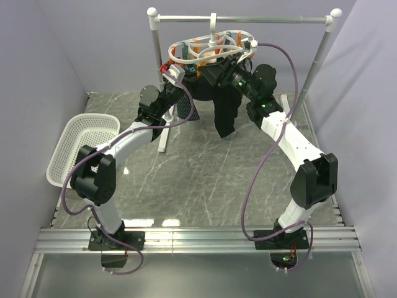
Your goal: Clip the underwear to the hanger
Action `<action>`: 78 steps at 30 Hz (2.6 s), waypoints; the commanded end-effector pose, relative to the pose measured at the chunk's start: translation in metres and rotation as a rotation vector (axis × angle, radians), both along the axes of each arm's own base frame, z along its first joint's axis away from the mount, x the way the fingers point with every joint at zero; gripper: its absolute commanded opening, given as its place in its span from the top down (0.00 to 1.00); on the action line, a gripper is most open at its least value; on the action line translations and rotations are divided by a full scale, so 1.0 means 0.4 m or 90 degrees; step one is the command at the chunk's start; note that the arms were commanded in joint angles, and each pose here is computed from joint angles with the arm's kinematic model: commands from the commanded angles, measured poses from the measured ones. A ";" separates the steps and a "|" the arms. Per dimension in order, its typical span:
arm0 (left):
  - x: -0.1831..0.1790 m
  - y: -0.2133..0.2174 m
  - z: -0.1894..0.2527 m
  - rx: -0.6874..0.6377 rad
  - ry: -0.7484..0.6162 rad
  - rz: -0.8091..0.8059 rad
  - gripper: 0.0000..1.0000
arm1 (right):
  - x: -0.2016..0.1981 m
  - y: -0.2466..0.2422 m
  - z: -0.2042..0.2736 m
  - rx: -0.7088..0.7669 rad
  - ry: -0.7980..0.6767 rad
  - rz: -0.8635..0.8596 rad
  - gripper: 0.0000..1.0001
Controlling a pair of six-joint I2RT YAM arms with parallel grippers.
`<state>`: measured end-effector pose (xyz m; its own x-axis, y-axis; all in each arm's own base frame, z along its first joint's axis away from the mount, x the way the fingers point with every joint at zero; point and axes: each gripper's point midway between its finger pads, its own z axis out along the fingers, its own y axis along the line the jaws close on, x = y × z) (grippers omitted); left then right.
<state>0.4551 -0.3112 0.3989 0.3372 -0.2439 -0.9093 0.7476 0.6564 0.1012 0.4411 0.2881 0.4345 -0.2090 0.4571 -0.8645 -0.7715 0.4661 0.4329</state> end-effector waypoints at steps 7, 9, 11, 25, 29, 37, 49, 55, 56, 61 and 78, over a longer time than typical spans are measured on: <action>-0.018 -0.011 0.049 -0.011 -0.035 -0.025 0.88 | 0.002 -0.004 0.116 0.009 -0.091 -0.060 0.42; -0.019 -0.013 0.049 -0.011 -0.034 -0.024 0.87 | 0.001 0.002 0.118 0.004 -0.093 -0.060 0.43; -0.017 -0.012 0.051 -0.011 -0.034 -0.022 0.86 | 0.000 0.006 0.116 -0.002 -0.094 -0.060 0.44; -0.026 -0.014 0.048 -0.009 -0.036 -0.028 0.87 | 0.018 0.023 0.075 -0.038 -0.094 -0.064 0.44; -0.027 -0.014 0.045 -0.006 -0.037 -0.028 0.87 | 0.026 0.027 0.072 -0.041 -0.095 -0.064 0.56; -0.035 -0.013 0.039 -0.001 -0.032 -0.032 0.65 | 0.028 0.029 0.081 -0.039 -0.091 -0.064 0.99; -0.183 0.032 -0.115 0.064 0.083 -0.131 0.46 | 0.025 0.028 0.098 -0.036 -0.095 -0.059 1.00; -0.260 0.041 -0.243 0.110 0.129 -0.178 0.48 | 0.013 0.026 0.108 -0.030 -0.095 -0.040 1.00; -0.251 0.039 -0.263 0.115 0.136 -0.176 0.48 | 0.013 0.021 0.109 -0.028 -0.095 -0.037 1.00; -0.169 0.000 -0.331 0.151 0.133 -0.158 0.41 | 0.004 0.009 0.120 -0.032 -0.105 -0.013 1.00; 0.100 -0.027 -0.343 0.049 0.043 -0.009 0.41 | -0.007 0.005 0.140 -0.042 -0.108 0.016 1.00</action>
